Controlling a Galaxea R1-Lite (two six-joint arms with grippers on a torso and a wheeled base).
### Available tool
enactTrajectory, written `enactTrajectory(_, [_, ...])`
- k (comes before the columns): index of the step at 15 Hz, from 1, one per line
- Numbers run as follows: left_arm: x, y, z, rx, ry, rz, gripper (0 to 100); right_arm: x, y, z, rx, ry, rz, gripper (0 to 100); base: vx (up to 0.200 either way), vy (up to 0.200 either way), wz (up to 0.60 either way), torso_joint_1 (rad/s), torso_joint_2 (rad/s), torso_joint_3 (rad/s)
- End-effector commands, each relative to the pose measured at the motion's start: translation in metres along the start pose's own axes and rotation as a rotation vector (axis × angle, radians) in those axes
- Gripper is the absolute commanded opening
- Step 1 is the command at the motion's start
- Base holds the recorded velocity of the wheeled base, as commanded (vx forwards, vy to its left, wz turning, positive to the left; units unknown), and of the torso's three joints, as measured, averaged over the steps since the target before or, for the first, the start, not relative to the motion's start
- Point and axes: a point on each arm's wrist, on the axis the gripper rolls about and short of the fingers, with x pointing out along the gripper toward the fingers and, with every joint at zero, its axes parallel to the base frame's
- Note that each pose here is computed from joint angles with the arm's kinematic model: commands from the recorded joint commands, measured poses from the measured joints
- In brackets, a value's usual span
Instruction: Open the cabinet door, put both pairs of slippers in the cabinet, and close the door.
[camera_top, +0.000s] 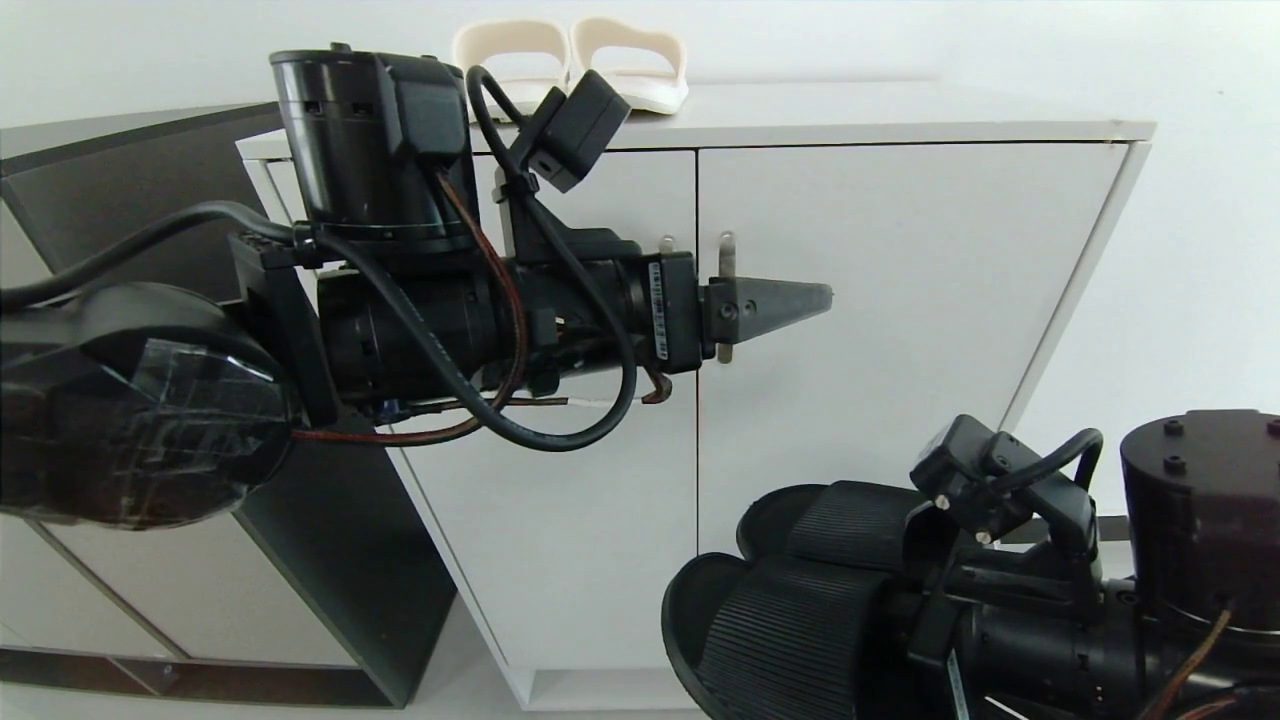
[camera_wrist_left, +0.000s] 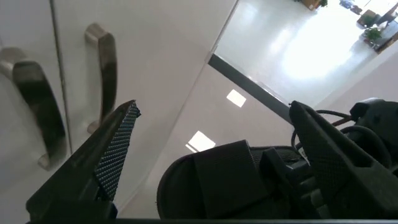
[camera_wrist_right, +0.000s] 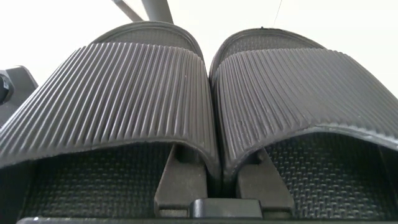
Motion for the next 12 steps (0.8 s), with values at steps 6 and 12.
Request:
enactTrajectory(6, [0.008,0.006,-0.002,0.002,-0.036,0.099,100,0.005,0.0,-0.003,-0.001,0.019,0.001,0,0.0,0.0,0.0,0.0,0.0,0.0])
enactTrajectory(12, [0.022,0.015,-0.008,-0.003,-0.029,0.154,100,0.011,0.0,-0.009,-0.02,-0.001,0.0,0,0.0,0.0,0.0,0.0,0.0,0.0])
